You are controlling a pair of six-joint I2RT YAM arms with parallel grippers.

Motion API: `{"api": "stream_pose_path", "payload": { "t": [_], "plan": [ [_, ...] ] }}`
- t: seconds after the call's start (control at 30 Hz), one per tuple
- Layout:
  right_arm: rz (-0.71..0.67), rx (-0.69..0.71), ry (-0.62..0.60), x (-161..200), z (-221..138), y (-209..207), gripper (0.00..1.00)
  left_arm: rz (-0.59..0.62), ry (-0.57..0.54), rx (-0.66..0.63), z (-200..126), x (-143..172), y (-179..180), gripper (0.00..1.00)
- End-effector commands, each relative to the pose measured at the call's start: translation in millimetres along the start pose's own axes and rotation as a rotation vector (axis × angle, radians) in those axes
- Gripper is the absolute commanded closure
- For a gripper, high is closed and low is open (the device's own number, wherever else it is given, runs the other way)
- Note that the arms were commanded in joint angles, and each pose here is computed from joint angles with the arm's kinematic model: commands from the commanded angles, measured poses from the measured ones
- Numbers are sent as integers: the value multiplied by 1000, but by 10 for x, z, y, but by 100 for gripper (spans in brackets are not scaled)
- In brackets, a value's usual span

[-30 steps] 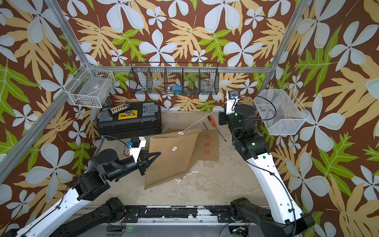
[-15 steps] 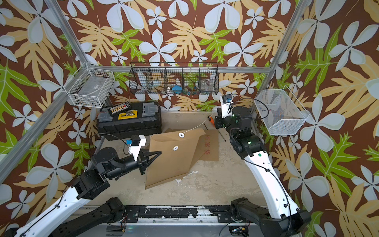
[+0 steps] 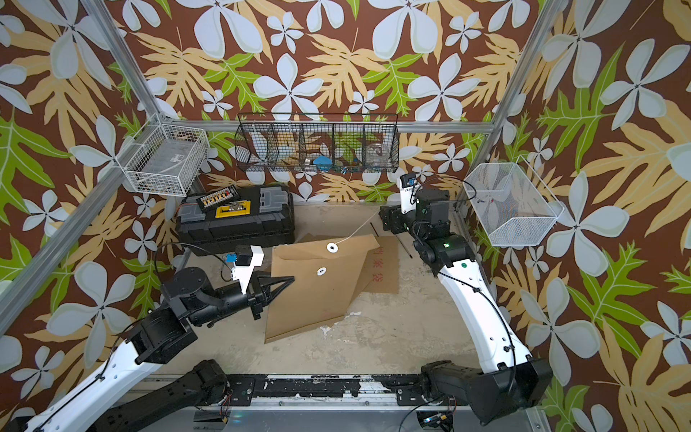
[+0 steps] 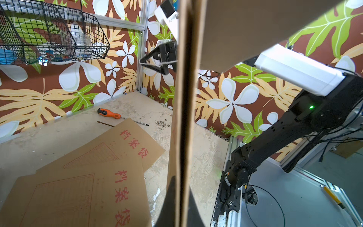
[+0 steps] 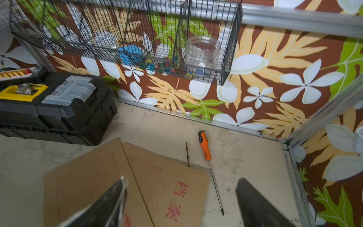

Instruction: Open the file bag

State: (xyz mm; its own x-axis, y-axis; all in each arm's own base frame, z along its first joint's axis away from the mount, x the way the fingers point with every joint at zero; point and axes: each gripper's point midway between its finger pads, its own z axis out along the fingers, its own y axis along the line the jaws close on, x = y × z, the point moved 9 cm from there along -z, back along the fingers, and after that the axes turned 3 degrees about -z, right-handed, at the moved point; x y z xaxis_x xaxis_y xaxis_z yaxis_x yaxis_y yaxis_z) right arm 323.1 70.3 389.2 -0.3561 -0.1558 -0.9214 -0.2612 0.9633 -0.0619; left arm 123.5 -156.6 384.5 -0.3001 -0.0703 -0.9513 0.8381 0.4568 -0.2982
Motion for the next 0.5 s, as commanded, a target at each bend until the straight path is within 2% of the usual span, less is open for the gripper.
{"api": "stream_pose_path", "payload": {
  "t": [0.0, 0.23, 0.37, 0.47],
  "plan": [
    [86, -36, 46, 103, 60, -92, 7, -13, -76, 9, -62, -158, -56, 100],
    [205, -140, 42, 279, 116, -233, 6, -12, -104, -3, -48, -349, -60, 100],
    [203, -201, -26, 307, 24, -166, 5, -9, -114, 6, -12, -524, 36, 100],
    [171, -269, -144, 257, -177, -85, 6, -4, -128, 34, -6, -693, 129, 100]
  ]
}}
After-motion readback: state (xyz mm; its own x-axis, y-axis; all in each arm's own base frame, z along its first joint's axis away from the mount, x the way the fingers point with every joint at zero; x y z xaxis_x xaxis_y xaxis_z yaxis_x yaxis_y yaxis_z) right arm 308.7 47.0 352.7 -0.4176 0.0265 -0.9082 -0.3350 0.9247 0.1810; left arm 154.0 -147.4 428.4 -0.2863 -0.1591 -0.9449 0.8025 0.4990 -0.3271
